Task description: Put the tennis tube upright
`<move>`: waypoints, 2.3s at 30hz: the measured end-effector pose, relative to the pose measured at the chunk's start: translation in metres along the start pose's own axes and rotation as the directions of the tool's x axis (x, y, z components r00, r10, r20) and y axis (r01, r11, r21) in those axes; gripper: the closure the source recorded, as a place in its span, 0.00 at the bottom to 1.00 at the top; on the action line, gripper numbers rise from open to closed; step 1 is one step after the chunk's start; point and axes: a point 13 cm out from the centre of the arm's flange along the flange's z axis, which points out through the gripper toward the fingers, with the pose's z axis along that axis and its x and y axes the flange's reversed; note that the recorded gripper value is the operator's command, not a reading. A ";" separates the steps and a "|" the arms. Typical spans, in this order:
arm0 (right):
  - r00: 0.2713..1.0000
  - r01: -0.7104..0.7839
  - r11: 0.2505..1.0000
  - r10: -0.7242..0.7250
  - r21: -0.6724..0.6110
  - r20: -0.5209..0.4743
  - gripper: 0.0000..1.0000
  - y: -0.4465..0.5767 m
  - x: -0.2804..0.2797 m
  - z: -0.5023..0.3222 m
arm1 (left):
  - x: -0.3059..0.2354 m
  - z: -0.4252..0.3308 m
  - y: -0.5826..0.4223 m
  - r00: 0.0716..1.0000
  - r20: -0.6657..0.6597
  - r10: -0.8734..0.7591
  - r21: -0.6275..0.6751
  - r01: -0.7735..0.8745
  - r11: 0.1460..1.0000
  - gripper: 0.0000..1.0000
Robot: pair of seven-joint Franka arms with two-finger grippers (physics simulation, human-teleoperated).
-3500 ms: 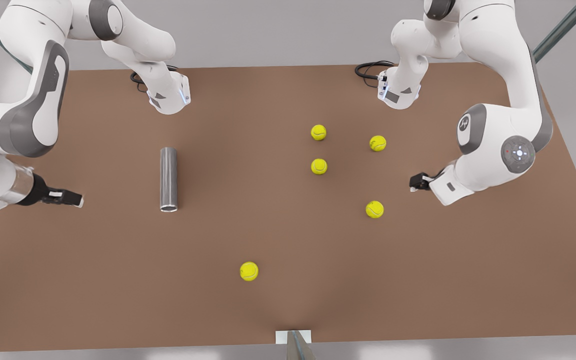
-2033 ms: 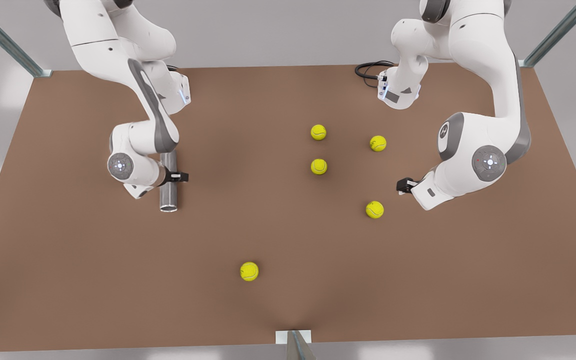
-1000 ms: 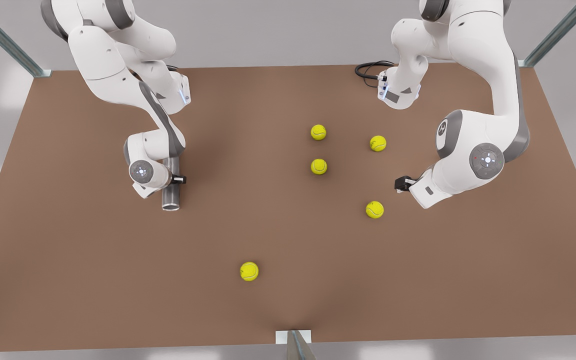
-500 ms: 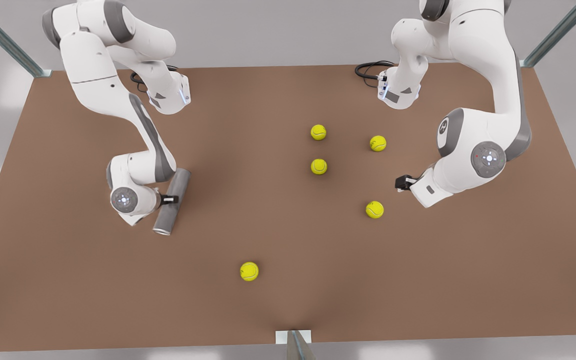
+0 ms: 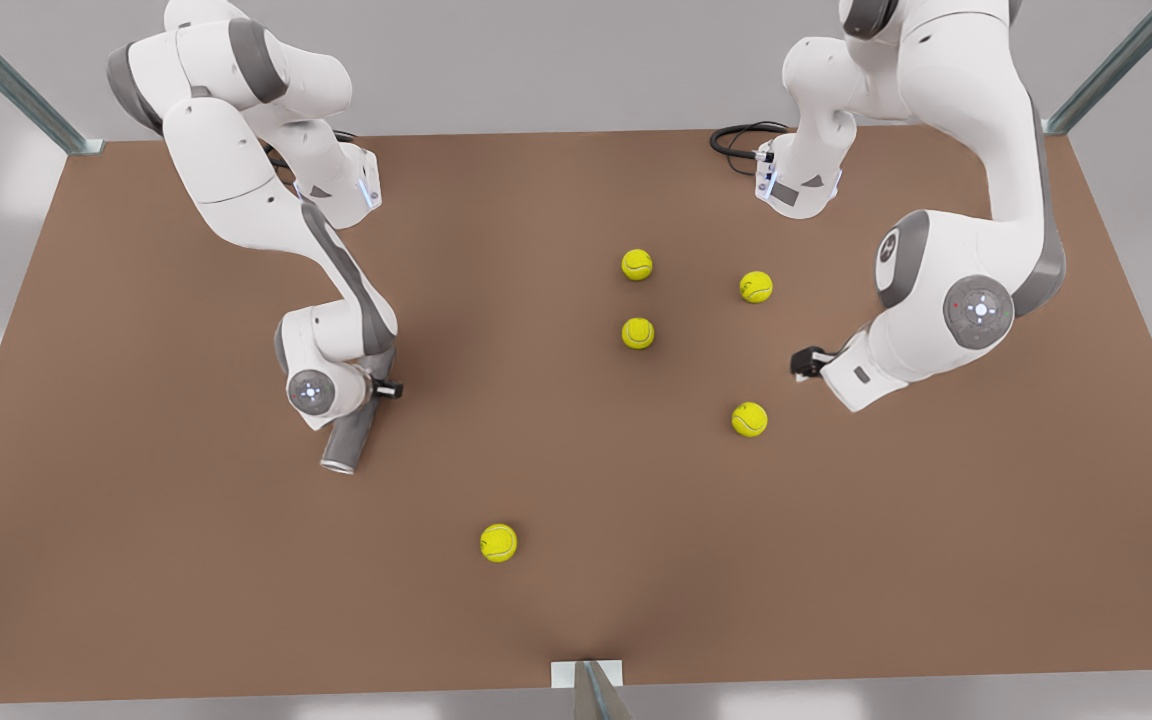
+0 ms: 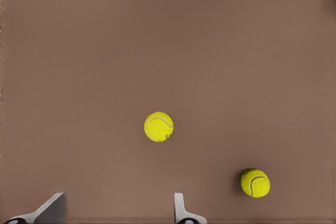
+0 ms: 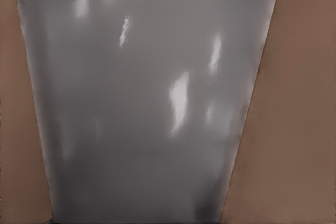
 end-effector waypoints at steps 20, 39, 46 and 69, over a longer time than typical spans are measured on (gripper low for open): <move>0.783 0.524 0.832 -0.555 0.182 0.280 0.49 0.171 -0.075 -0.219 | 0.008 0.006 -0.008 0.999 -0.043 -0.017 0.007 0.017 1.000 0.00; 0.109 0.876 0.182 -0.977 0.446 0.183 0.55 0.310 -0.063 -0.198 | 0.009 0.007 -0.011 0.999 -0.047 -0.023 0.003 0.024 1.000 0.00; -0.200 0.861 -0.135 -0.976 0.490 0.083 0.55 0.380 -0.029 -0.147 | 0.009 0.007 -0.011 0.999 -0.047 -0.027 0.002 0.027 1.000 0.00; -0.173 0.794 -0.051 -0.974 0.605 0.145 0.00 0.271 -0.105 -0.315 | 0.010 0.011 -0.015 0.998 -0.052 -0.029 -0.003 0.029 1.000 0.00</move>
